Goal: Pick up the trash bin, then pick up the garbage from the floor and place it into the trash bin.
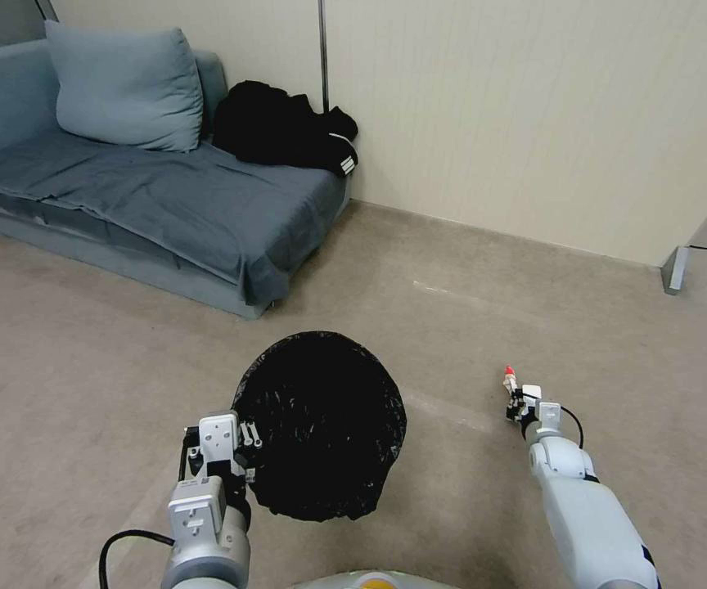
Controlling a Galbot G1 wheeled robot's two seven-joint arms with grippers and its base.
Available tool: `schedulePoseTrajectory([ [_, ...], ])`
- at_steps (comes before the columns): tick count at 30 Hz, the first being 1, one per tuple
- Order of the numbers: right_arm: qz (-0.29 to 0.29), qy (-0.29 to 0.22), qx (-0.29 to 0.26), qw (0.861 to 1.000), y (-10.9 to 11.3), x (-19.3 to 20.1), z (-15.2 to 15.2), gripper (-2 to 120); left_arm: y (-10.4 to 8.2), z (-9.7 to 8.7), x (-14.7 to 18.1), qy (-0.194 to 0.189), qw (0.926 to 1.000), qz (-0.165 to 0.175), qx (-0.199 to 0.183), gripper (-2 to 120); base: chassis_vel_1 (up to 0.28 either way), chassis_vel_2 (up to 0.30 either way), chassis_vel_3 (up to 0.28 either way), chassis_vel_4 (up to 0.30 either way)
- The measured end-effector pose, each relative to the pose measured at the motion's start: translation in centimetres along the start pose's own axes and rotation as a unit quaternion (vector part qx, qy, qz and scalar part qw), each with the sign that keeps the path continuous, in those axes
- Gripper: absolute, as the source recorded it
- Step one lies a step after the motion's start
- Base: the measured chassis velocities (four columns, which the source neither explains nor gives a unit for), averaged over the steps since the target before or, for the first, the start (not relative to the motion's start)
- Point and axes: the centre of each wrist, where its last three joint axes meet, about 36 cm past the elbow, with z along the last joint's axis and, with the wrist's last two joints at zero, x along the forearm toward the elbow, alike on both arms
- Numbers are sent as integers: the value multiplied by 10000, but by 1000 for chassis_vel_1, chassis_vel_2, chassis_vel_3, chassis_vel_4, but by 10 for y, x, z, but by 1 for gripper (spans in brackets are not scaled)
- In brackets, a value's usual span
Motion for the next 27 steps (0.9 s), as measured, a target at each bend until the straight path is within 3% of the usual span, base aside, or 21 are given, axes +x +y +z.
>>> schedulePoseTrajectory([
  [9,-158,-886,-88,9959,9,35,-49,0,-3,0,2,150,9997,149,128,1,0,0,0,0],
  [11,-446,-1525,-115,9872,20,68,-79,0,-3,0,1,165,9997,164,124,1,0,0,0,0],
  [13,-515,-1632,-112,9852,22,74,-84,0,-3,0,1,167,9996,166,124,1,0,0,0,0],
  [15,-1049,-2317,-51,9671,38,125,-112,0,-3,2,0,213,9995,203,115,1,0,0,0,0],
  [16,-1049,-2317,-51,9671,38,125,-112,0,-3,2,0,213,9995,203,115,1,0,0,0,0],
  [20,-2183,-3414,192,9140,65,207,-146,0,-3,6,-3,247,9994,228,84,1,0,0,0,0],
  [21,-2183,-3414,192,9140,65,207,-146,0,-3,6,-3,247,9994,228,84,1,0,0,0,0],
  [24,-3237,-4235,573,8441,83,250,-152,0,-2,6,-5,231,9994,236,86,1,0,0,0,0],
  [25,-3237,-4235,573,8441,83,250,-152,0,-2,6,-5,231,9994,236,86,1,0,0,0,0],
  [27,-3857,-4448,886,8034,95,266,-147,0,-2,6,-6,226,9994,240,78,1,0,0,0,0],
])
